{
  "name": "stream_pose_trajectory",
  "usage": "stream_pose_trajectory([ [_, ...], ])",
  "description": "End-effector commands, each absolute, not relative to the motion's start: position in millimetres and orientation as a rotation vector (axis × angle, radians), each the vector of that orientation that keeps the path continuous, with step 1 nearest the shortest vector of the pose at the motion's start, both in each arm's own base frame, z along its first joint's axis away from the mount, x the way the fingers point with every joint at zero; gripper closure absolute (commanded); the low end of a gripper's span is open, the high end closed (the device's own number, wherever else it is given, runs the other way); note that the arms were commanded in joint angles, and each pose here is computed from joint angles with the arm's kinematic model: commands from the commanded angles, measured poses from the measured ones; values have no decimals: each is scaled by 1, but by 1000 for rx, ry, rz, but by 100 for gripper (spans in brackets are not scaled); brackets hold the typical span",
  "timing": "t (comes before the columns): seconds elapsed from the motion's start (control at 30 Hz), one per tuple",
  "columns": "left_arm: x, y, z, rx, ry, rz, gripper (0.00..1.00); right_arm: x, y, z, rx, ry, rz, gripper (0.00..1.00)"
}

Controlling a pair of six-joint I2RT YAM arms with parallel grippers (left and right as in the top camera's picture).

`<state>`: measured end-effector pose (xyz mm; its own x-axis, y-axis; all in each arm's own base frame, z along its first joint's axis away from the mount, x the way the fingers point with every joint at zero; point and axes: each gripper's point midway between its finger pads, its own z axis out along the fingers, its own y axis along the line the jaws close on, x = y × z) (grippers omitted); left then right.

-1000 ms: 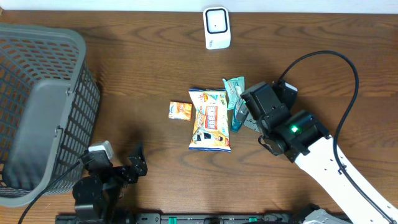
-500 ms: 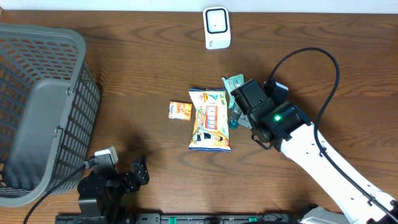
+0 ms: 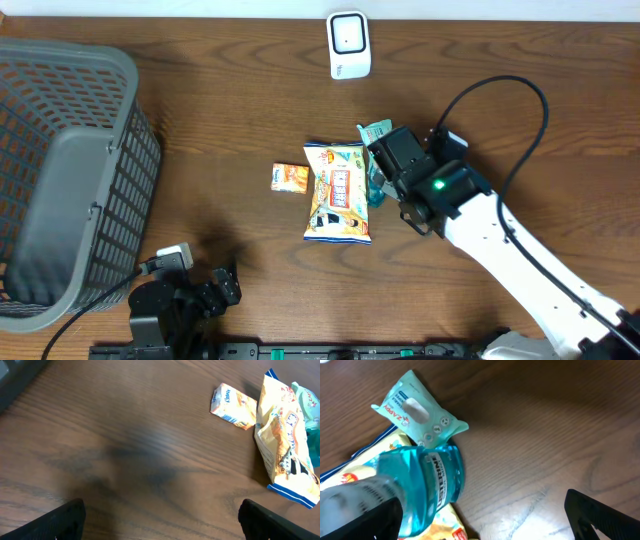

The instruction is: Scan the item barcode

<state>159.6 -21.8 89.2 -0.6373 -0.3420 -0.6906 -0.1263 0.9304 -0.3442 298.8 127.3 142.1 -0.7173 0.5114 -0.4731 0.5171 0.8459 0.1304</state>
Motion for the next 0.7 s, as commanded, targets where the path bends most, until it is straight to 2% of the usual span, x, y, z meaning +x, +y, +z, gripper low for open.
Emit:
stream_pose_trajectory([
  [0.0, 159, -23, 87, -319, 2268, -343, 2, 306, 126, 140, 786, 2484, -45, 1],
  [0.67, 159, -23, 87, -319, 2269, -343, 2, 317, 136, 97, 776, 2546, -129, 1],
])
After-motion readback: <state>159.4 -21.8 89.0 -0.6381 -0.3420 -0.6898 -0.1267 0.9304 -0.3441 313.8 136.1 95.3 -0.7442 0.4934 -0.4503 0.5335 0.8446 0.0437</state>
